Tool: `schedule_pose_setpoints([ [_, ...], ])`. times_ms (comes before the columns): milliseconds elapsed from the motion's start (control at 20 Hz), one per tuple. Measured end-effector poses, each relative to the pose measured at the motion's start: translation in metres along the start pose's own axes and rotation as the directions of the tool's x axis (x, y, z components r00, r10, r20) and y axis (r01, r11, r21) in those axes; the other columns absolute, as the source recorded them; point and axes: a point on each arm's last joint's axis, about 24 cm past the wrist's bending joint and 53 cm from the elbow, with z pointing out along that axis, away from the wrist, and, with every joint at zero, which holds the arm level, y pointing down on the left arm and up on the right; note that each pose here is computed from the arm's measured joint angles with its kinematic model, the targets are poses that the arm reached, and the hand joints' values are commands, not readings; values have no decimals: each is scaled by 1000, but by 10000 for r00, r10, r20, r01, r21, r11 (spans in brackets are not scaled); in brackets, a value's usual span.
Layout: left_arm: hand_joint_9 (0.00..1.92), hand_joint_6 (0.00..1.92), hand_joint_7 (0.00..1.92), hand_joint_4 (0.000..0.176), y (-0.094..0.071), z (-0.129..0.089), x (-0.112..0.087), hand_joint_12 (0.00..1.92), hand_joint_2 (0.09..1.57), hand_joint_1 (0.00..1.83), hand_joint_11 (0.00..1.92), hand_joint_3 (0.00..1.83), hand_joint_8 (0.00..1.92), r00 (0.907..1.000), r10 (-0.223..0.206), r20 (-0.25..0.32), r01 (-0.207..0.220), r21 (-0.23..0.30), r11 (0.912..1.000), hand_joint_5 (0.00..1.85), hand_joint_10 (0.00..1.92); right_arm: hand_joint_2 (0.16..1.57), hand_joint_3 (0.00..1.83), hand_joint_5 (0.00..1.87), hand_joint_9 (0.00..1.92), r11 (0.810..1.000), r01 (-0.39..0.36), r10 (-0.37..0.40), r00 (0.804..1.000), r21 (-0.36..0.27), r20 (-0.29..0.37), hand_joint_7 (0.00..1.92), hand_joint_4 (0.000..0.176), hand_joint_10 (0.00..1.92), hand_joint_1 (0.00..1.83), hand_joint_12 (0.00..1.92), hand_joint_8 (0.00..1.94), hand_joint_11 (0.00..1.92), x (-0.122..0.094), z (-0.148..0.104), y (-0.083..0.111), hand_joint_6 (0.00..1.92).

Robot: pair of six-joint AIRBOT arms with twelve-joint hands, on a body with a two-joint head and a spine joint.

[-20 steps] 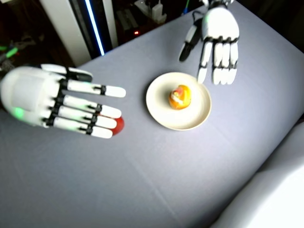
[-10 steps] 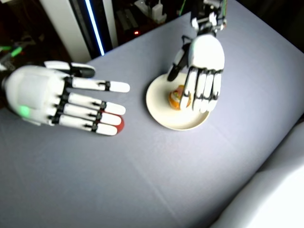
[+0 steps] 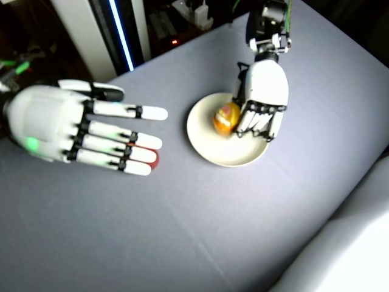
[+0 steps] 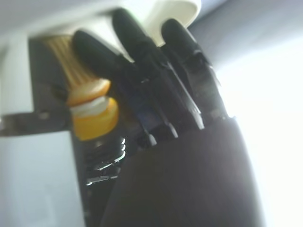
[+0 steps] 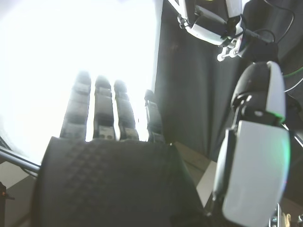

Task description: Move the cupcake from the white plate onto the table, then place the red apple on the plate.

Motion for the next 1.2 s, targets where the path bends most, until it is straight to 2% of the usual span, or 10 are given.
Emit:
schedule_pose_setpoints([
  [100,944,670,1174,0,-4,-3,-12,1397,1052,1262,234,0,802,9996,35,275,-39,159,9999,1081,270,853,4,0,61,10000,-18,18,10000,-9,-3,31,174,13,755,36,4,68,0,0,0,0],
  [200,1001,649,1173,2,-3,-5,-19,1275,1041,1255,446,0,746,9990,73,432,-81,165,9998,1131,266,862,6,0,65,10000,-90,90,10000,6,3,0,176,12,749,51,0,95,3,0,-1,0],
  [500,1087,637,1151,32,-13,-43,-48,1367,1041,1251,308,1,742,9945,389,971,-440,505,9978,1161,143,889,9,0,66,9998,-198,198,9998,41,-10,27,171,8,747,49,8,68,4,0,-2,0],
  [550,1106,506,1090,0,-6,-58,-61,1564,1061,1263,362,0,962,9906,558,1253,-606,344,9976,1163,187,892,8,0,72,9997,-251,251,9997,71,47,5,167,9,742,60,1,89,4,0,-2,0],
  [700,772,613,980,0,34,-105,-89,1732,1093,1241,237,4,1138,9805,828,1784,-700,-770,9946,1106,789,905,8,0,57,9993,-331,329,9994,173,93,0,173,4,765,58,0,67,4,-2,-5,0],
  [850,718,410,913,0,65,-138,-84,1665,1101,1264,265,2,1290,9819,965,1629,-671,-1769,9819,1182,951,890,0,0,74,9990,-367,367,9993,256,23,25,173,8,774,63,6,61,7,-4,-6,0],
  [950,913,667,1080,0,79,-144,-76,1324,1067,1255,326,6,951,9862,825,1434,-498,-2185,9746,1095,479,889,0,0,65,9990,-372,371,9993,263,41,15,176,3,777,64,1,54,6,-4,-7,0],
  [1100,671,444,896,0,96,-147,-56,1856,1120,1261,319,1,1346,9914,718,1096,-400,-2681,9626,1133,1240,892,1,0,72,9988,-407,405,9992,283,60,38,176,4,773,72,9,55,6,-4,-7,0],
  [1150,628,838,947,0,102,-148,-49,1908,1115,1261,337,1,1134,9934,643,945,-351,-2831,9584,1008,1503,893,1,0,69,9987,-419,417,9991,285,63,39,176,2,765,72,7,46,6,-4,-7,0],
  [1200,610,687,956,0,106,-151,-45,1676,1098,1247,315,1,1155,9949,629,783,-367,-2991,9535,1081,1128,894,2,0,67,9987,-433,432,9990,283,60,34,176,1,785,74,4,44,6,-4,-7,0],
])
